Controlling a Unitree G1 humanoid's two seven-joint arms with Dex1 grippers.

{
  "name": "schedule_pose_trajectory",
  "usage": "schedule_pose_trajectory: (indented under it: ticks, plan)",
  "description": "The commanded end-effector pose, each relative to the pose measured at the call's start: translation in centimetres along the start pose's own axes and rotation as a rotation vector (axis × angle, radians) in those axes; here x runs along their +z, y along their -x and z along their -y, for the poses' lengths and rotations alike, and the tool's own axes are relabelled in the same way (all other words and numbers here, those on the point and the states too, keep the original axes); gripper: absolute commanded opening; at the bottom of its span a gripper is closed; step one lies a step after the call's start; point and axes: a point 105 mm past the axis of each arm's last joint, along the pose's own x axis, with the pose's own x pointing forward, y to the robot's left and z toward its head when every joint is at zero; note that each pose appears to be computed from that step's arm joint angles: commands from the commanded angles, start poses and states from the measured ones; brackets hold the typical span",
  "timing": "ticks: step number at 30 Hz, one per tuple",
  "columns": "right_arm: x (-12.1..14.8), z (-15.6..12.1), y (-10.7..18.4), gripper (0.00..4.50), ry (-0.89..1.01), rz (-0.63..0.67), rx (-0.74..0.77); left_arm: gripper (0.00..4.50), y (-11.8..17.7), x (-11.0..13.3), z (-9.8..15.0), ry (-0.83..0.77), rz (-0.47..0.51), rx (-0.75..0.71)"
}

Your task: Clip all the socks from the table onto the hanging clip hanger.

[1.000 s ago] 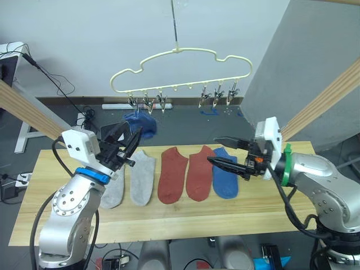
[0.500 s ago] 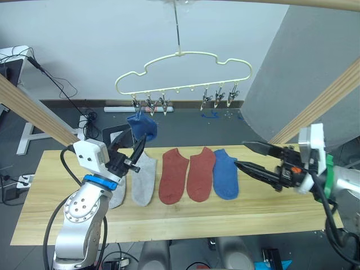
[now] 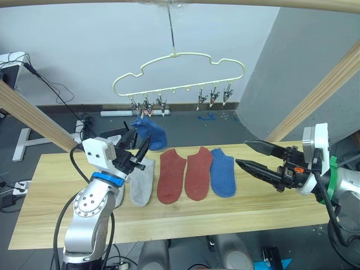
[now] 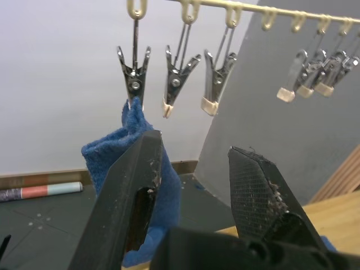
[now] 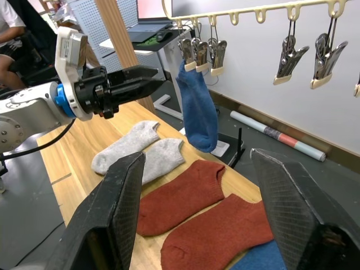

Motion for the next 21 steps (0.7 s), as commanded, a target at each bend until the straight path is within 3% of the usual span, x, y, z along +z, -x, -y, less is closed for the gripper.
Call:
schedule_pose_trajectory:
  ticks: [1,21]
  plan:
    - [0.7,-0.9,-0.2,3.11,0.036,0.027,0.018,2.19,-0.8,1.5,0.1,0.002,0.037,0.022]
    - [0.4,-1.2,-0.3,3.11,0.018,0.033,-0.024,2.19,-4.6,3.6,-0.5,0.001,0.013,0.073]
